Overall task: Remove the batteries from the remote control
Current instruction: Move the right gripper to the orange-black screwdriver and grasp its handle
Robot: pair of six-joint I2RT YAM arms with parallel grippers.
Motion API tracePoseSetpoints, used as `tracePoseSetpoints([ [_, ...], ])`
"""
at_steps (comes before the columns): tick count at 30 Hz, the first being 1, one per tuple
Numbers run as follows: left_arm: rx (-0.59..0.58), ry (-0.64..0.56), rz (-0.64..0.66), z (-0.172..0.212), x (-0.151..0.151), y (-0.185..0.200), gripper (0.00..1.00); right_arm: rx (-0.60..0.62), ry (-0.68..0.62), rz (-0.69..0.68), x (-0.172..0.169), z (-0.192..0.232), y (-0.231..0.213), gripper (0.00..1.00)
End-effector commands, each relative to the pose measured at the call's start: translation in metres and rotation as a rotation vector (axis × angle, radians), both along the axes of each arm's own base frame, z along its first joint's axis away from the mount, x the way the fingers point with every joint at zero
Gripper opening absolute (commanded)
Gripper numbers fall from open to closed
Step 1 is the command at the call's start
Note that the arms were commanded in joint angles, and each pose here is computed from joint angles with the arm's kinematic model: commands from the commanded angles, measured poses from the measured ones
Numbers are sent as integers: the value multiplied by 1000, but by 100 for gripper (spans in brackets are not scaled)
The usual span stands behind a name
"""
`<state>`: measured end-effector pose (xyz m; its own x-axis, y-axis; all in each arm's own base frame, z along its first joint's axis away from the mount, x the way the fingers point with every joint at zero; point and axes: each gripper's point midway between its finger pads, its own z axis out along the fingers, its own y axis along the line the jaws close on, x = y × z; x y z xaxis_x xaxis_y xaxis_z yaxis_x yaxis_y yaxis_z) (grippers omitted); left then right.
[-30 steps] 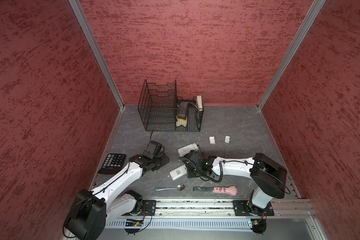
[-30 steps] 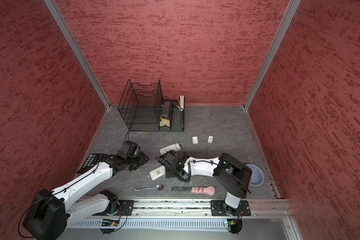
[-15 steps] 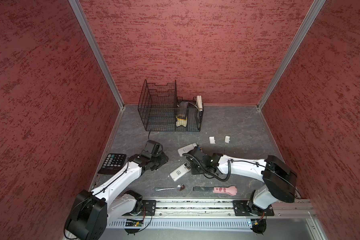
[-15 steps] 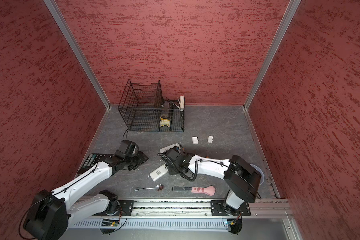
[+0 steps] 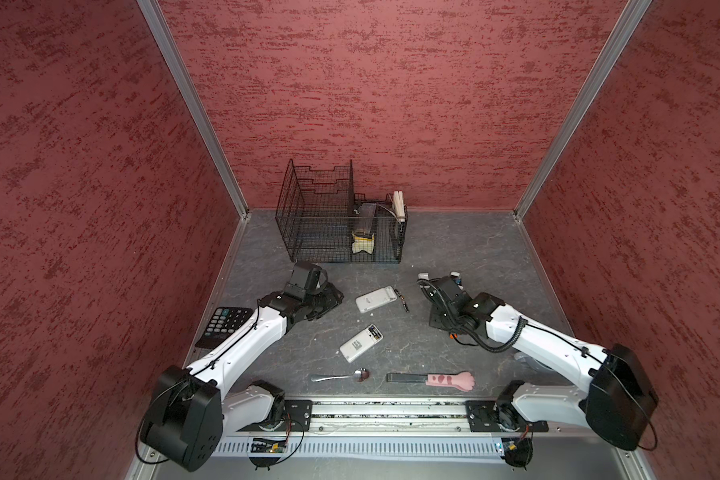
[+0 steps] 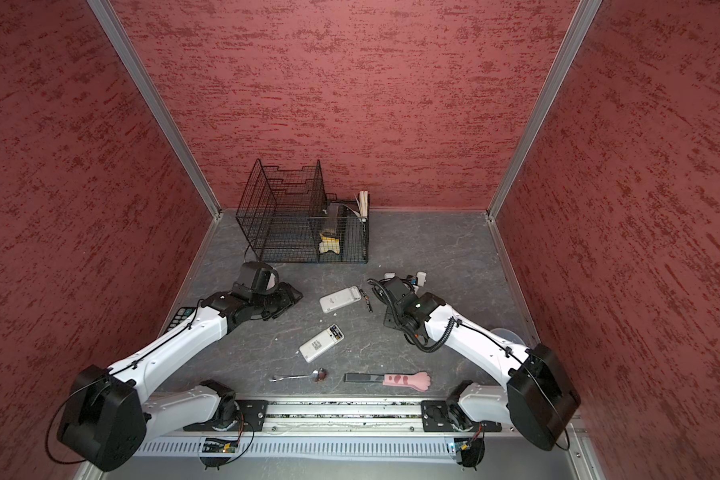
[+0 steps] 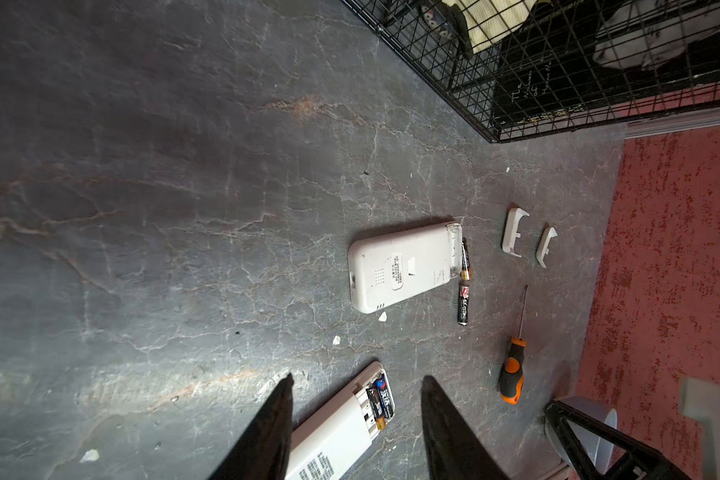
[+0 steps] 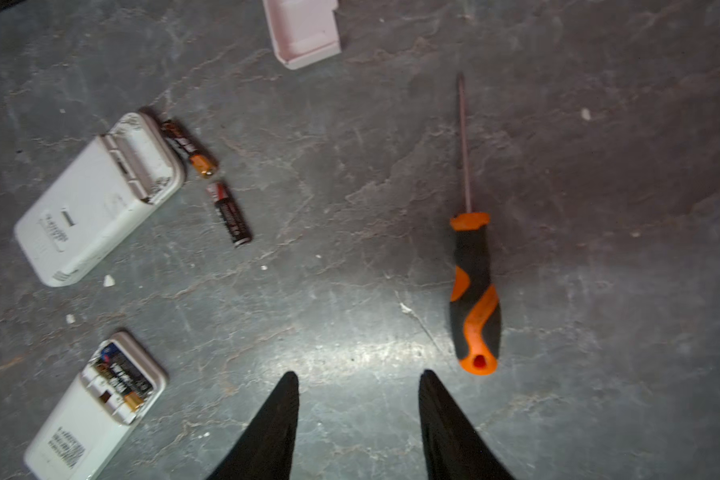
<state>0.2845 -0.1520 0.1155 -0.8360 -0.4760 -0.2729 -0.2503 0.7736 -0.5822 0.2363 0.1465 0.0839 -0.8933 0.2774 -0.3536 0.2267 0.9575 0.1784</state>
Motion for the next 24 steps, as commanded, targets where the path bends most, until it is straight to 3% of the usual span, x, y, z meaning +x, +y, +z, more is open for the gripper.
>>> tracePoseSetpoints([
  [1, -16, -35, -19, 8, 13, -3, 50, -32, 37, -18, -4, -12, -18, 50],
  [16, -24, -13, -14, 2, 33, -7, 50, -68, 151, -17, 1, -52, -35, 50],
  [24, -28, -9, -19, 0, 39, -10, 50, -45, 188, 3, -3, -67, -32, 44],
])
